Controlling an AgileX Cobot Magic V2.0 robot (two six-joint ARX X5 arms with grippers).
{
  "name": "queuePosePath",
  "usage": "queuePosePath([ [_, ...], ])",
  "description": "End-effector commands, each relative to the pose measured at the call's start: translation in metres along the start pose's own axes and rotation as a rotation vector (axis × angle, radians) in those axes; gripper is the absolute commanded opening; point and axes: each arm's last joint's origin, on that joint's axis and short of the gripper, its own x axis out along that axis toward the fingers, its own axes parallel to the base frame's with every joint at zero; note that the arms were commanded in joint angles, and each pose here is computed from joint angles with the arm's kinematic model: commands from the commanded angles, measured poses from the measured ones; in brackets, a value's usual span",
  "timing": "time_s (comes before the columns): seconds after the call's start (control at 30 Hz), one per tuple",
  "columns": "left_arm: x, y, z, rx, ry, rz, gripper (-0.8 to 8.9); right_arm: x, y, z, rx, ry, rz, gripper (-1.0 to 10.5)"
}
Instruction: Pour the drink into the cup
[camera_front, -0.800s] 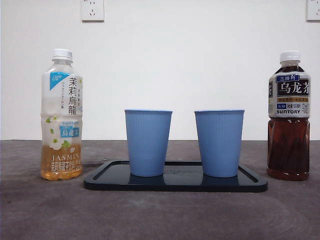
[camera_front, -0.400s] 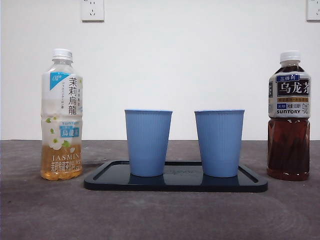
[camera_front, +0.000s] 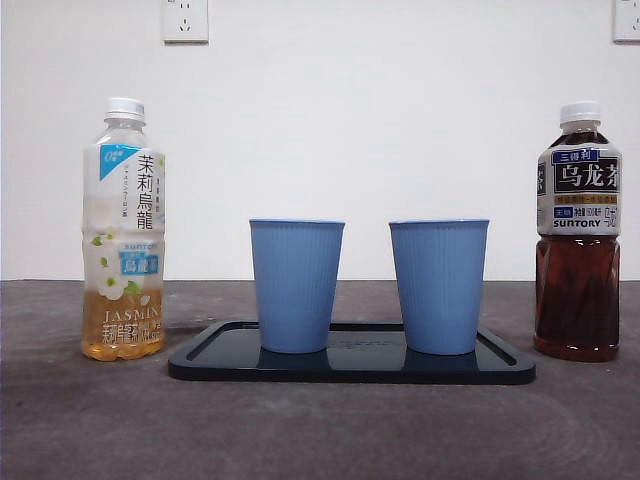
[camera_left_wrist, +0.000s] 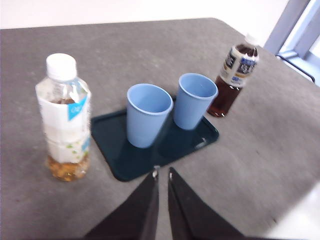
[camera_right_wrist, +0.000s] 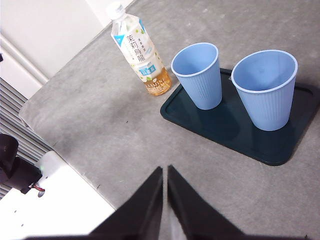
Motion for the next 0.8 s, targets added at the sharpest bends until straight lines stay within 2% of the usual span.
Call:
queuePosePath([
  [0.03, 0.004, 0.003, -0.002, -0.008, -0.062, 0.036, 0.29, -0.002, 0.002, 0.004, -0.023, -0.016, 0.008, 0.1],
  [0.17, 0.021, 0.017, -0.019, -0.036, -0.171, 0.143, 0.29, -0.002, 0.002, 0.004, -0.023, -0.016, 0.008, 0.1],
  [0.23, 0.03, 0.028, -0.031, -0.016, -0.216, 0.228, 0.29, -0.002, 0.002, 0.004, -0.023, -0.016, 0.009, 0.1],
  [0.43, 0.054, 0.06, -0.074, -0.044, -0.225, 0.442, 0.29, -0.002, 0.003, 0.004, -0.023, -0.016, 0.01, 0.1],
  [0.63, 0.072, 0.078, -0.116, -0.067, -0.219, 0.504, 0.29, -0.002, 0.003, 0.004, -0.023, -0.016, 0.01, 0.1],
  [0.8, 0.078, 0.082, -0.134, -0.065, -0.239, 0.514, 0.29, -0.002, 0.003, 0.004, -0.023, -0.016, 0.01, 0.1],
])
